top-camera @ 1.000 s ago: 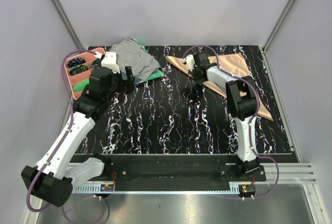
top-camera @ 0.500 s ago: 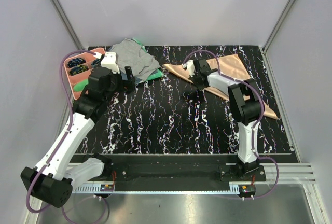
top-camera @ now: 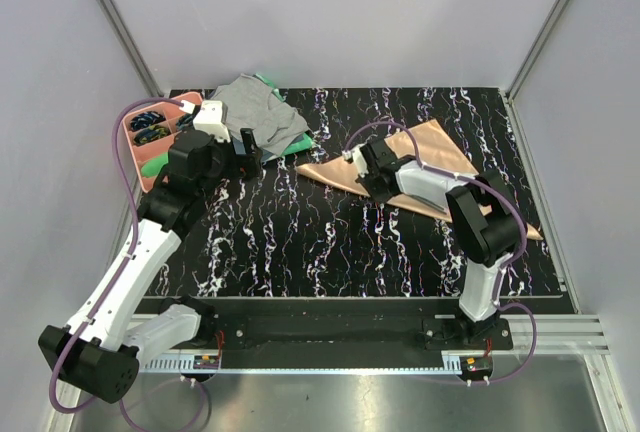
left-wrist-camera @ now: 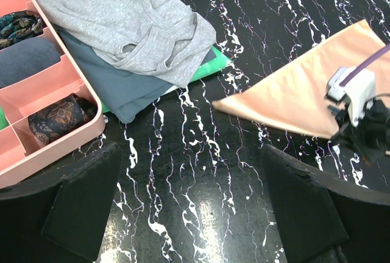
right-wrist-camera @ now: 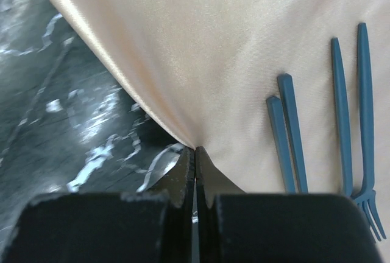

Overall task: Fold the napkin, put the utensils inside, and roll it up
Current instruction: Fold the napkin

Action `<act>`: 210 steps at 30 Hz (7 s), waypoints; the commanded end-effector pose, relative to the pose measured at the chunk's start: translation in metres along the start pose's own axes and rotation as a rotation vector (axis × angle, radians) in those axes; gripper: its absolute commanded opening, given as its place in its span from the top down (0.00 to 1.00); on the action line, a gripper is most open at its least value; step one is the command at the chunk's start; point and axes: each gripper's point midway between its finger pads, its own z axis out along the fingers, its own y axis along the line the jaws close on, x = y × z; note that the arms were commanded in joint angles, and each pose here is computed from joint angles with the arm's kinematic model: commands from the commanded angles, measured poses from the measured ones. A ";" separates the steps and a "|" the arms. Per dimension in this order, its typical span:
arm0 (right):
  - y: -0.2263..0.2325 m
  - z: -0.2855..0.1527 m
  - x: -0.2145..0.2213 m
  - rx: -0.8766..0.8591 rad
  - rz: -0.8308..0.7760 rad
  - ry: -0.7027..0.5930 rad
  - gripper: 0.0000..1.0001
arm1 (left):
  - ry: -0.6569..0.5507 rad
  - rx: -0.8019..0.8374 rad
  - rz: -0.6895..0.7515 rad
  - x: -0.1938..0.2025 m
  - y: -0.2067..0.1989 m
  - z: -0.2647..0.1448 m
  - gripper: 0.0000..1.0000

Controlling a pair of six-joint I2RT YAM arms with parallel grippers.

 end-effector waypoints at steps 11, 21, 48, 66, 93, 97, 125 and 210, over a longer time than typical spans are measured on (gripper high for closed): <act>0.137 -0.027 0.031 -0.198 -0.080 0.104 1.00 | -0.096 0.042 -0.027 -0.026 -0.008 -0.008 0.01; 0.196 -0.040 0.012 -0.240 -0.182 0.077 1.00 | -0.093 0.029 -0.025 -0.024 -0.006 -0.006 0.01; 0.013 -0.158 0.128 0.472 1.375 -0.103 0.00 | -0.101 0.102 -0.057 -0.030 -0.020 -0.014 0.01; -0.030 -0.153 0.212 0.687 1.876 -0.018 0.03 | -0.094 0.129 -0.066 -0.031 -0.025 -0.016 0.01; -0.067 -0.074 0.163 0.678 1.640 0.084 0.07 | -0.087 0.082 -0.052 -0.026 -0.016 -0.010 0.01; -0.067 -0.059 0.158 0.669 1.630 0.113 0.12 | -0.093 0.063 -0.041 -0.027 -0.013 -0.010 0.01; -0.118 -0.122 0.189 0.627 1.704 0.041 0.14 | -0.079 0.048 -0.034 -0.022 -0.010 -0.004 0.01; -0.157 -0.136 0.161 0.384 1.522 -0.338 1.00 | -0.112 0.102 -0.020 -0.030 -0.018 -0.012 0.01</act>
